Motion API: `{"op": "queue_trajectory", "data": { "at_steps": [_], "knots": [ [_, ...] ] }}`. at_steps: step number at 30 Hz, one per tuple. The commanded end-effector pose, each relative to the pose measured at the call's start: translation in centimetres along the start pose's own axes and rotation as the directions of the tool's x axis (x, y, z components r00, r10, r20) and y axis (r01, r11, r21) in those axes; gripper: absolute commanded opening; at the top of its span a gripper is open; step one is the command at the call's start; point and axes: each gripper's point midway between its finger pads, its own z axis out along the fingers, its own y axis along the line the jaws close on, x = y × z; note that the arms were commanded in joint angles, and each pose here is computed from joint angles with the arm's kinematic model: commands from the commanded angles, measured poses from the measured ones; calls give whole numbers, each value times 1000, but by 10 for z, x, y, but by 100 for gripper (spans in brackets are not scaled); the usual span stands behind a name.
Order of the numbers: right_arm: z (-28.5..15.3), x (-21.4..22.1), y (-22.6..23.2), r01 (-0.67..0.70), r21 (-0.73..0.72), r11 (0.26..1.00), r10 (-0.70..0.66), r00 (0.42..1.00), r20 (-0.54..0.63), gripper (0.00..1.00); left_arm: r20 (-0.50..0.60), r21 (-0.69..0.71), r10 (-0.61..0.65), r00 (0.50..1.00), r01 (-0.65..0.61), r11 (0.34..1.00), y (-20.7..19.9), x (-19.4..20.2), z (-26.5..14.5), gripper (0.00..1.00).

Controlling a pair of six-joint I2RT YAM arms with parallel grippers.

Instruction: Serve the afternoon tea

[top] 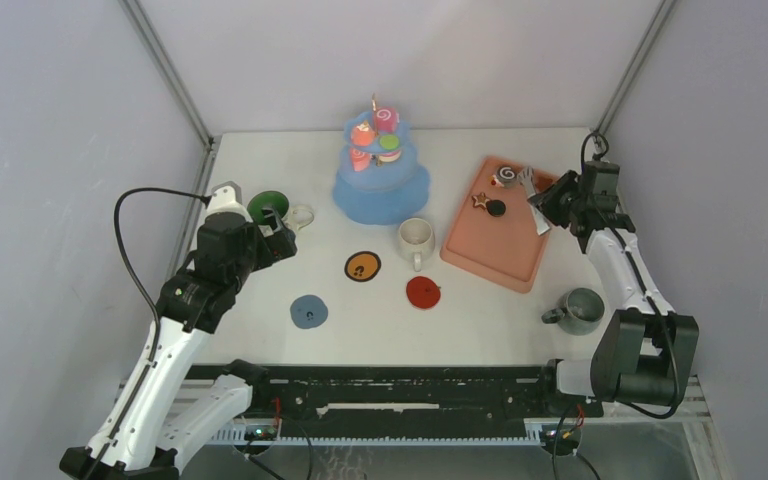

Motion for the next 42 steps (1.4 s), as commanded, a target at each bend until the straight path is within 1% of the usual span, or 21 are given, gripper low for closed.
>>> {"op": "queue_trajectory", "data": {
  "at_steps": [1,5,9,20,29,42],
  "knots": [
    [-4,-19,5,44,-13,999,-43,996,73,27,35,20,-20,999,19,1000,-4,-12,-5,97],
    [3,-21,5,42,-22,999,-41,997,64,34,34,25,-20,999,19,999,-6,-13,-5,97],
    [9,-27,5,39,-22,999,-38,997,66,38,37,27,-23,999,22,999,-6,-13,-6,97],
    [21,-38,6,10,-49,999,-7,998,64,42,41,34,-32,999,31,999,-8,-16,-8,96],
    [23,-43,11,-13,-77,997,18,997,71,42,39,29,-34,999,33,999,-7,-16,-9,96],
    [45,-31,7,-44,-92,995,43,999,-7,44,38,17,-34,999,34,999,-4,-13,-9,96]
  ]
}}
